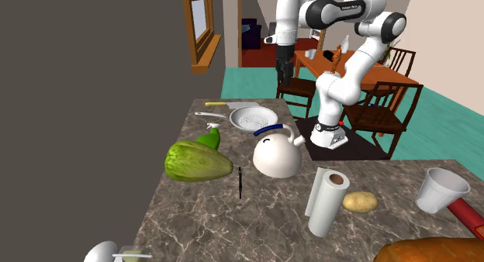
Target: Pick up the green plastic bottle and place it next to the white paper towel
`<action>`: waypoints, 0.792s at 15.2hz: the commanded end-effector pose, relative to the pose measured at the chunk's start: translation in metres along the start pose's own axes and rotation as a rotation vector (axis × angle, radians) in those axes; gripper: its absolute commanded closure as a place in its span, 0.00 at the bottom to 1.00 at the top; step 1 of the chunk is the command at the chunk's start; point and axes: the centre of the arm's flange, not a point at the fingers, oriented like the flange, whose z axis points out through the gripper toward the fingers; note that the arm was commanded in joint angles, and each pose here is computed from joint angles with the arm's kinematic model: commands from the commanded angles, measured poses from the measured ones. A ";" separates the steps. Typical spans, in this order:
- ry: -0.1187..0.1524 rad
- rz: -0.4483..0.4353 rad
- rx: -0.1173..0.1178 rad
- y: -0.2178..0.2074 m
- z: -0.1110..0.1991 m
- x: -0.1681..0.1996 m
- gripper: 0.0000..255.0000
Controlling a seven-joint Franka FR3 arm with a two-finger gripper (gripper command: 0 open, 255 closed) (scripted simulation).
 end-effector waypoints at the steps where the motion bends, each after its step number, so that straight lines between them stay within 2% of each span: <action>1: 0.000 0.000 0.000 0.000 0.000 0.000 0.00; 12: -0.023 -0.467 -0.018 0.050 0.066 0.120 0.00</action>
